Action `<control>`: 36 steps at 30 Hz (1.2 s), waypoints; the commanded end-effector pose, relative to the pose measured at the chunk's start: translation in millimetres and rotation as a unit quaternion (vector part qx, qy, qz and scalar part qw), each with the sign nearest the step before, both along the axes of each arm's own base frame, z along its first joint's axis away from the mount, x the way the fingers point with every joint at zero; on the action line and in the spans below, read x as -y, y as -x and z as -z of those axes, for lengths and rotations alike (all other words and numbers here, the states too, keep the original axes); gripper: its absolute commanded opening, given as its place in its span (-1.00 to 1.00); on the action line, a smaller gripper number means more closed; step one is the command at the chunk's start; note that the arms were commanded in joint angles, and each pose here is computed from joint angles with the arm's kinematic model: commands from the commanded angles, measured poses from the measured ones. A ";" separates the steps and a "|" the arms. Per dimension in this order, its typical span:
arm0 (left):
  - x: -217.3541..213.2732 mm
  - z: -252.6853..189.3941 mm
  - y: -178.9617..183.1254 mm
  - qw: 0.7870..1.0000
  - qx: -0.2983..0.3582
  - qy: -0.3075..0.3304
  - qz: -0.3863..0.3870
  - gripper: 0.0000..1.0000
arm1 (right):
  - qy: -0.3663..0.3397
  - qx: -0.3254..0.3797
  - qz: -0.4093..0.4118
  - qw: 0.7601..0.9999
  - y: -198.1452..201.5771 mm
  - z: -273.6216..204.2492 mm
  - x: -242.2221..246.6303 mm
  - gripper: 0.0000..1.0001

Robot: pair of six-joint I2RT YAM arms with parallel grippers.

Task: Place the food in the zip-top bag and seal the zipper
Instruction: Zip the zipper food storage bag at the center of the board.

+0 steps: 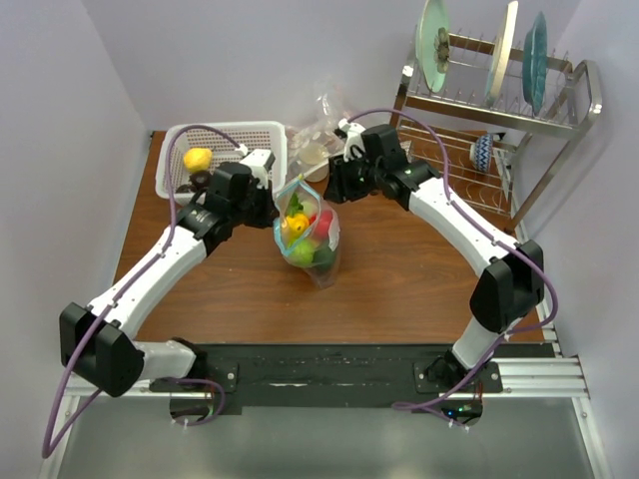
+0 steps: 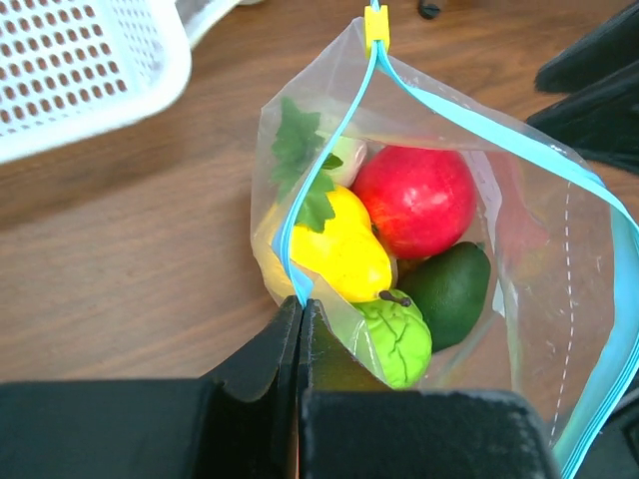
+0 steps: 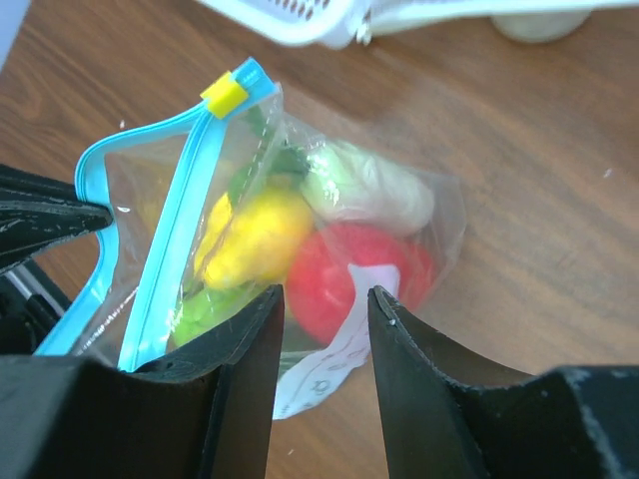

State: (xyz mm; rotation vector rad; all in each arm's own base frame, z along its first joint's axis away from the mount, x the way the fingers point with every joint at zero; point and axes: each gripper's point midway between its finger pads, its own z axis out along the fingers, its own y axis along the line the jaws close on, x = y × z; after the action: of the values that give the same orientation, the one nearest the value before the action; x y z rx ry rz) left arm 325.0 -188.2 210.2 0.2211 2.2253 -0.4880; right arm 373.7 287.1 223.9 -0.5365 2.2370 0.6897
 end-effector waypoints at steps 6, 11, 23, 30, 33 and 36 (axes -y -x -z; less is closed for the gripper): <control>-5.9 -30.7 -35.4 0.994 0.097 -0.044 0.014 -1.00 | -0.057 0.097 -0.069 0.991 -31.0 -12.3 -16.5 0.14; -4.3 -40.8 -41.5 0.990 0.129 -0.053 0.029 -1.00 | -0.065 0.107 -0.085 0.989 -43.0 -6.3 -20.5 0.17; 10.4 -48.9 -44.9 0.984 0.161 -0.041 0.071 -1.00 | -0.199 0.094 -0.144 0.965 -49.9 -15.4 -20.9 0.17; 18.5 -48.8 -42.5 0.982 0.161 -0.030 0.093 -1.00 | -0.239 0.095 -0.120 0.959 -60.5 -41.7 -11.4 0.43; 20.3 -44.5 -43.2 0.983 0.155 -0.028 0.095 -1.00 | -0.254 0.079 -0.111 0.957 -59.2 -53.5 -13.2 0.44; 20.9 -43.5 -44.2 0.984 0.151 -0.025 0.092 -1.00 | -0.263 0.084 -0.114 0.954 -57.1 -60.4 -14.5 0.44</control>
State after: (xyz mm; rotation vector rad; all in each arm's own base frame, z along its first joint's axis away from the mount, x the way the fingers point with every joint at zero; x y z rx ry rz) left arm 356.8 -202.4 228.9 0.5000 2.0220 -0.4383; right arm 433.9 295.8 241.6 -0.5445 1.8533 1.2046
